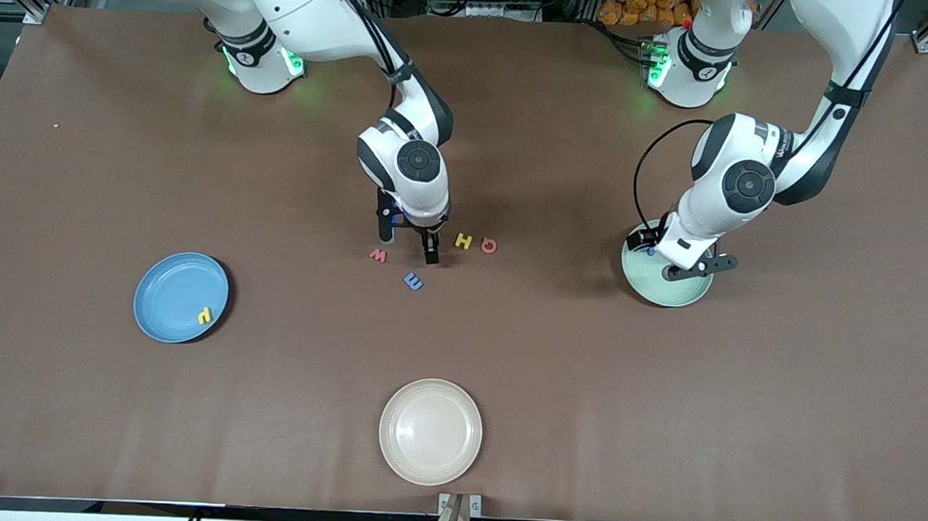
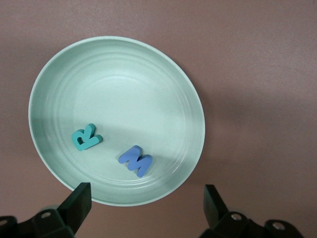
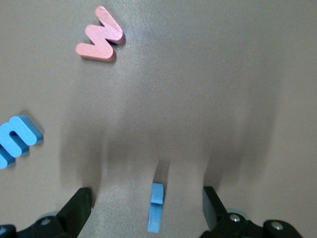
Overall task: Sort upper and lower case letters into plates
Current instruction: 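Grasp the small blue lowercase letter with the right gripper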
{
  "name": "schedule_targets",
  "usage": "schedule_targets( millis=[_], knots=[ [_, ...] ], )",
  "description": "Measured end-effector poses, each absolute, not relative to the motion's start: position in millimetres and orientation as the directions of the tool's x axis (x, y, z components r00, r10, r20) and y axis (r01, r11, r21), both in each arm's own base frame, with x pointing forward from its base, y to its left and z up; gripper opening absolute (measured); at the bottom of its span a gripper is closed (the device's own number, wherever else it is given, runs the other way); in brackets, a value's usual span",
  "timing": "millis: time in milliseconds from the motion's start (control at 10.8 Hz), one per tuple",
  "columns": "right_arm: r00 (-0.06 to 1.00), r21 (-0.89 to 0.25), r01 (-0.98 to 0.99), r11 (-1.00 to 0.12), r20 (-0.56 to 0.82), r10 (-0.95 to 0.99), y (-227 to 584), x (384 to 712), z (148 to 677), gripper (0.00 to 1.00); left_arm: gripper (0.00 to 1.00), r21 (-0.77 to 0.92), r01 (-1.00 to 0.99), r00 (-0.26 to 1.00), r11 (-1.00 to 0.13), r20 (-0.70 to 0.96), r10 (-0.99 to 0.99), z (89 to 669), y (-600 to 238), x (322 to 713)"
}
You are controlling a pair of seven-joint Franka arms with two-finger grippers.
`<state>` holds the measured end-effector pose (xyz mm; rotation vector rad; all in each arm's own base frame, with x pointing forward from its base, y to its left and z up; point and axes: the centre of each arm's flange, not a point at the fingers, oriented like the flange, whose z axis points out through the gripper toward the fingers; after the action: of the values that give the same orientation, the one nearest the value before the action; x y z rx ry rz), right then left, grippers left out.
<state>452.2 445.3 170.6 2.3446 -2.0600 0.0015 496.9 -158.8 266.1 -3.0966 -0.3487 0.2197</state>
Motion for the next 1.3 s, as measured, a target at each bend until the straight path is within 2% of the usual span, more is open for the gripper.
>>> schedule_targets(
  millis=[186, 279, 743, 836, 1114, 1300],
  knots=[
    [0.128, 0.012, -0.992, -0.128, 0.013, -0.992, 446, 452, 171, 0.99, 1.00, -0.033, 0.221, 0.965, -0.975, -0.137, 0.223, 266, -159, 497],
    [0.127, 0.010, -0.992, -0.127, 0.011, -0.992, 446, 453, 172, 0.89, 1.00, -0.033, 0.223, 0.965, -0.974, -0.137, 0.225, 266, -158, 498],
    [0.133, -0.016, -0.991, -0.133, 0.007, -0.991, 451, 457, 180, 0.14, 1.00, -0.033, 0.232, 0.963, -0.972, -0.135, 0.234, 267, -156, 499],
    [0.133, -0.016, -0.991, -0.133, 0.007, -0.991, 451, 457, 180, 0.10, 1.00, -0.034, 0.237, 0.961, -0.971, -0.135, 0.240, 267, -156, 499],
    [0.148, -0.024, -0.989, -0.148, 0.018, -0.989, 451, 458, 181, 0.10, 1.00, -0.037, 0.247, 0.959, -0.968, -0.137, 0.250, 267, -160, 497],
    [0.155, -0.051, -0.986, -0.157, 0.036, -0.987, 438, 474, 188, 0.10, 1.00, -0.036, 0.245, 0.959, -0.969, -0.137, 0.248, 267, -164, 496]
  ],
)
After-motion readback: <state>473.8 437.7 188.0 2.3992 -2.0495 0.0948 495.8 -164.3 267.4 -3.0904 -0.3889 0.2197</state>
